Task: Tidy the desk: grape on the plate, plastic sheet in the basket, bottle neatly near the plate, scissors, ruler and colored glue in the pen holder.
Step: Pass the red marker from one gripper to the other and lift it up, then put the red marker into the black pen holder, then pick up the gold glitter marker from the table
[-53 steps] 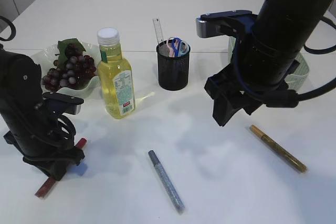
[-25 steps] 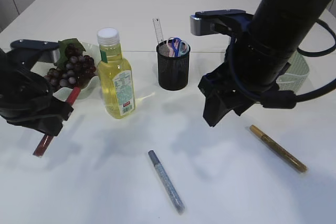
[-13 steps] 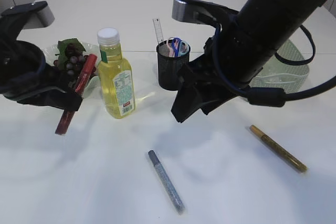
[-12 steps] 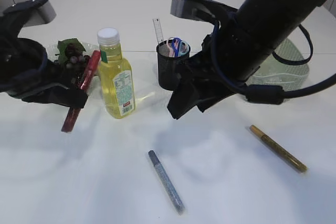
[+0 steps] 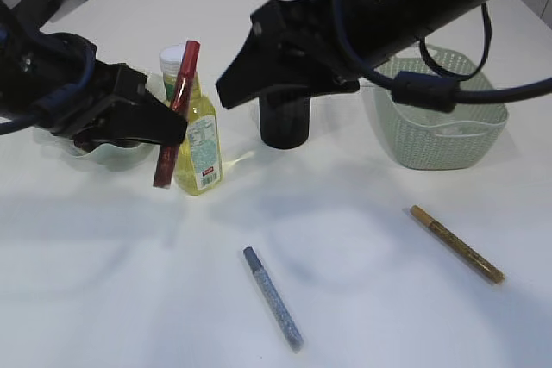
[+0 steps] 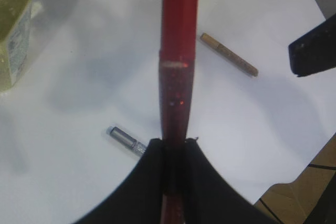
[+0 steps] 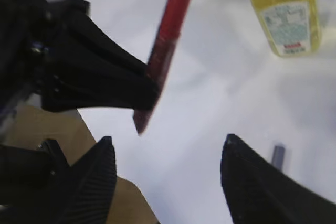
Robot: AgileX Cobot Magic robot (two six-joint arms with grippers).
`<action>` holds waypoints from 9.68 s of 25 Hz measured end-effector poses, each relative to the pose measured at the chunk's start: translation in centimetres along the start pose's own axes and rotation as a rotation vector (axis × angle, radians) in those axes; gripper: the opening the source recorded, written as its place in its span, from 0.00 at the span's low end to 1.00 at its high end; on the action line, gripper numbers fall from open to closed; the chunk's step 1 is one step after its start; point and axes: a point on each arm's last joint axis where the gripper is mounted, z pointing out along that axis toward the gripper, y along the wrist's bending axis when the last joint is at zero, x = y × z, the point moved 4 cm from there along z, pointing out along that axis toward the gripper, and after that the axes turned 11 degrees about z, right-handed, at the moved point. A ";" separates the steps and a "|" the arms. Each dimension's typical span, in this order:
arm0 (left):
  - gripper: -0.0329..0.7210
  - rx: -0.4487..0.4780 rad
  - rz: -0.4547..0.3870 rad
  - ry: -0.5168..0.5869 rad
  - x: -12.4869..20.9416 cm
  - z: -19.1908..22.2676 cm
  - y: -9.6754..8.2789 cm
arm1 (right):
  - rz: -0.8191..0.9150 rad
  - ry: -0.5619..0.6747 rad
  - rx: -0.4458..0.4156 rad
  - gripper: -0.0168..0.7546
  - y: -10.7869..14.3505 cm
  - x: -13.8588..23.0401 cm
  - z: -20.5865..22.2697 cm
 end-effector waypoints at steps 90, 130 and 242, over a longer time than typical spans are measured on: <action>0.66 0.297 -0.061 -0.219 -2.8 -0.8 -3.8 | 0.029 -0.292 -0.139 0.19 1.8 -3.8 -0.7; 0.66 0.227 0.093 -0.039 -0.3 0.0 -2.9 | -0.074 -0.661 0.358 0.19 -15.2 -15.3 6.0; 0.58 -0.461 -0.070 0.423 5.8 -4.9 9.6 | 0.147 0.499 0.652 0.19 -26.9 6.9 4.5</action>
